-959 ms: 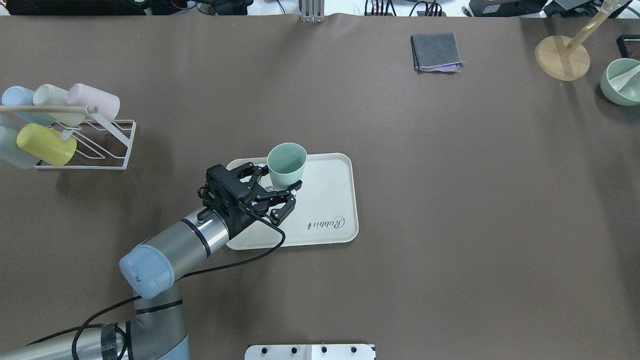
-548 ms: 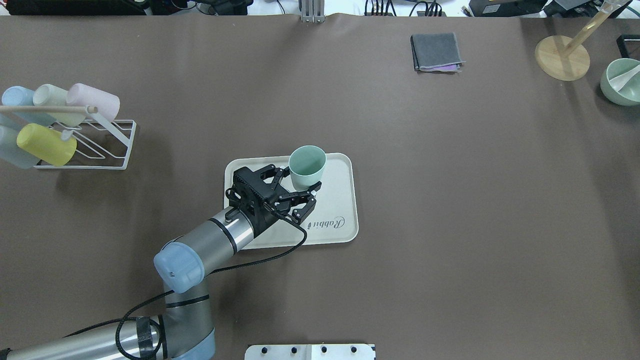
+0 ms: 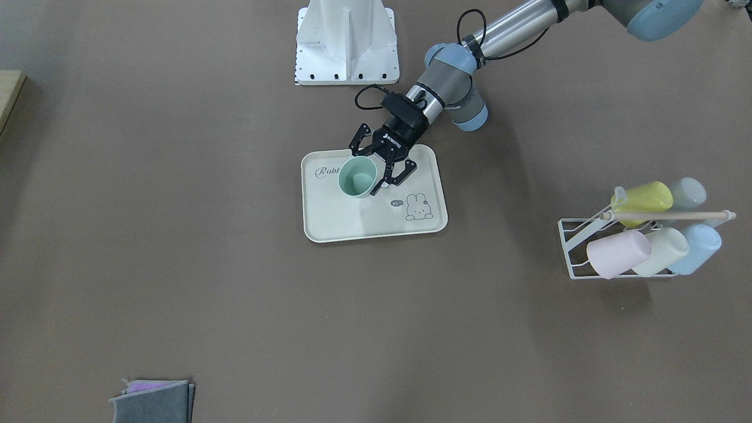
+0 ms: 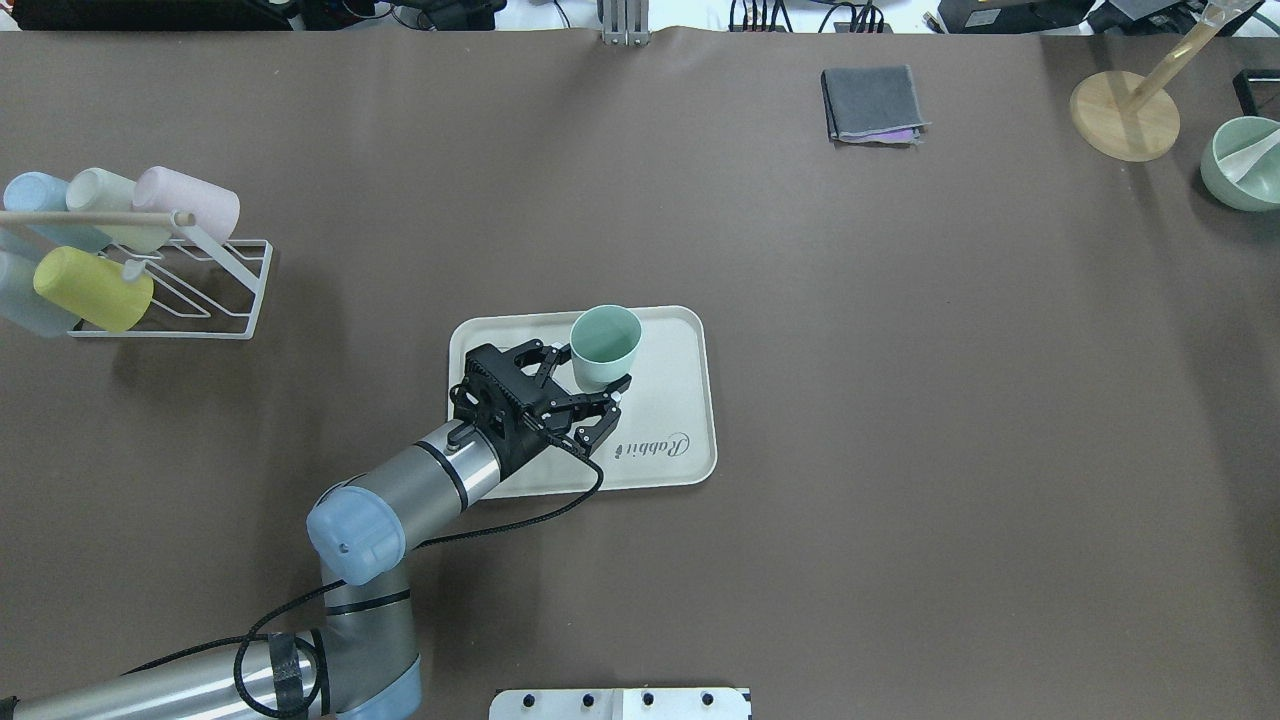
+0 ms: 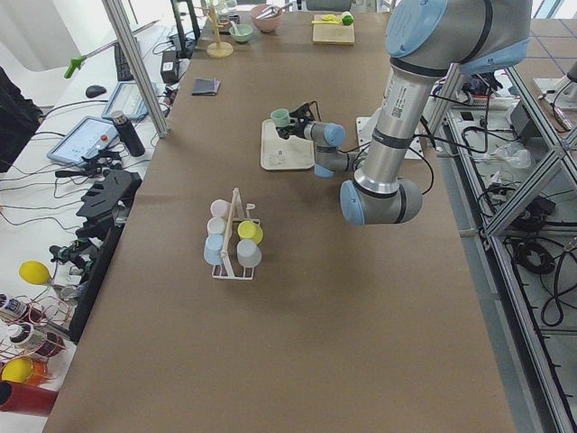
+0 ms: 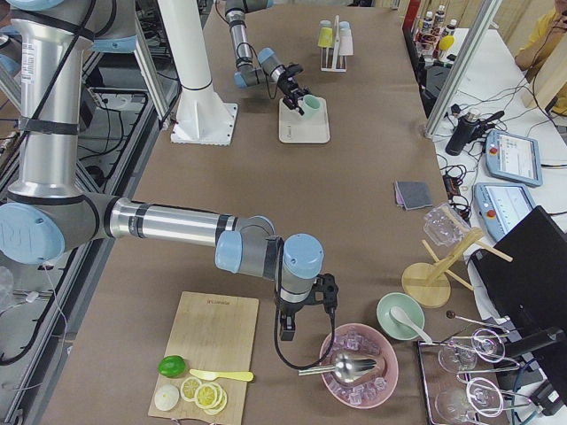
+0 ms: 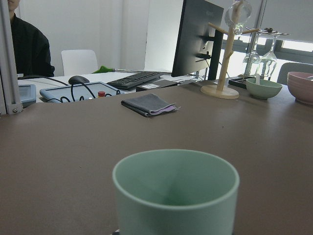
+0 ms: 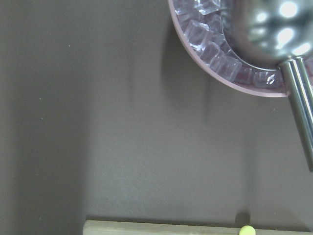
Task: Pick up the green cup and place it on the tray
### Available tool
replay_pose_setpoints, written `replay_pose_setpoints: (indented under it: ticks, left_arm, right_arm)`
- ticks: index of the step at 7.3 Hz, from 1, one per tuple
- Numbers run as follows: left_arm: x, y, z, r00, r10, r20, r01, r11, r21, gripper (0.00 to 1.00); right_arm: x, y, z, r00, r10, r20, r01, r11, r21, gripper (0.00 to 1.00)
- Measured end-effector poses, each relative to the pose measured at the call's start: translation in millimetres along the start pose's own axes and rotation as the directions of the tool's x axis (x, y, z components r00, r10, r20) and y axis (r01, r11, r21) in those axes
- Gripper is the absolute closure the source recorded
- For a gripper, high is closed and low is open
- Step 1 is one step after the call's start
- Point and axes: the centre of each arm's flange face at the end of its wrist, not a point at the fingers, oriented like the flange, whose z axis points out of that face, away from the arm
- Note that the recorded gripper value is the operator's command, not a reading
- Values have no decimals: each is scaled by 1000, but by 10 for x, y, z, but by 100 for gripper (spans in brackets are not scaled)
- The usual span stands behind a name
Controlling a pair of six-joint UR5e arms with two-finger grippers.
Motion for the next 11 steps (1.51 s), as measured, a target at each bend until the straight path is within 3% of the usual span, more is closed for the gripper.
replay_pose_setpoints:
  ticks: [3,4,6,8,11]
  left_arm:
    - [-74,191,37,1000,18,20,-17,999,-30,100]
    - [-71,187,36,1000,16,19,-16,1000,-27,81]
    - [-58,172,42,1000,14,18,-14,1000,-24,2]
    - [-17,175,14,1000,11,11,-11,1000,-23,2]
    - [-46,98,-328,1000,-8,25,8,1000,19,2]
  right_arm:
    - [-13,-8,13,1000,-5,-6,5,1000,-5,0]
    - [-15,-9,17,1000,-6,-8,6,1000,-6,0]
    - [-16,-9,20,1000,-6,-9,6,1000,-6,0]
    - [-18,-11,20,1000,-6,-9,6,1000,-6,0]
    - [12,-39,50,1000,-1,-8,1,1000,-12,0]
